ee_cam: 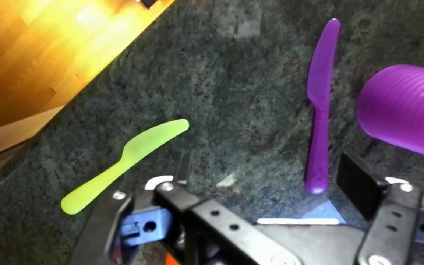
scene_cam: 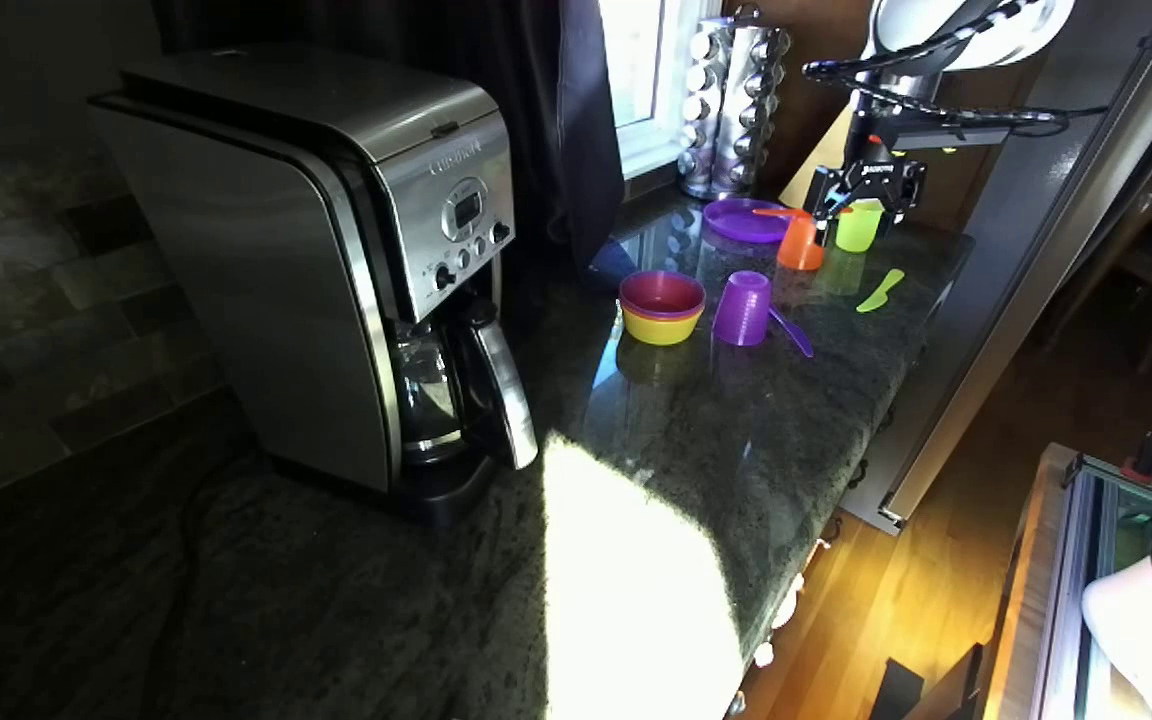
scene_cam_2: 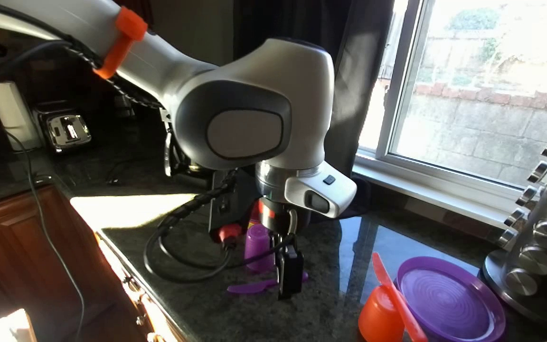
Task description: Pick up the purple knife and put it on top of the purple cup
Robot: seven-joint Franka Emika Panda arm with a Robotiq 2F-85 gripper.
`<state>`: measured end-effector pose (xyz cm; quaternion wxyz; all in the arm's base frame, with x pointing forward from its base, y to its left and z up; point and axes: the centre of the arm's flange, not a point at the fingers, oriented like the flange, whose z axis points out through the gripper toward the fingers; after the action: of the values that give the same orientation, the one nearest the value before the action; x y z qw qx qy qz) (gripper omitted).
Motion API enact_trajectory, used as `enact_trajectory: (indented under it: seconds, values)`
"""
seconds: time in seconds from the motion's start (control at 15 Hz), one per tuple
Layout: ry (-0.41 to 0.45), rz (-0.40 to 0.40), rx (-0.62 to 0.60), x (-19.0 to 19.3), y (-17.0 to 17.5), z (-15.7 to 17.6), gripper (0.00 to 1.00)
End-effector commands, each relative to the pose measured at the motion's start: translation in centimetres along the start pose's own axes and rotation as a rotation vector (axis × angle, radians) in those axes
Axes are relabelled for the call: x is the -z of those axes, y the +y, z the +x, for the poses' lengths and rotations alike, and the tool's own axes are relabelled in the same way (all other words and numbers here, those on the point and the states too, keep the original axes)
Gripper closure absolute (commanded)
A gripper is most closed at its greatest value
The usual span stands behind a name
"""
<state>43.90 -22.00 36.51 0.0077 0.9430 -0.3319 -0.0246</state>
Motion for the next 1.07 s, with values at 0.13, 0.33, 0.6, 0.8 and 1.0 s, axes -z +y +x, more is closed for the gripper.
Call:
enact_trajectory:
  seconds: [0.13,0.33,0.6,0.8,1.0]
  values:
    - [-0.202,-0.041,-0.176,-3.1,-2.5,4.2,0.00]
    - [-0.301,0.028,-0.185,-4.8,-2.7,5.2,0.00]
    - [-0.343,0.188,-0.182,-6.5,-2.7,6.0,0.00]
    - [-0.347,0.240,-0.177,-7.1,-2.6,6.5,0.04]
    - [-0.347,0.248,-0.179,-7.5,-2.6,7.0,0.07]
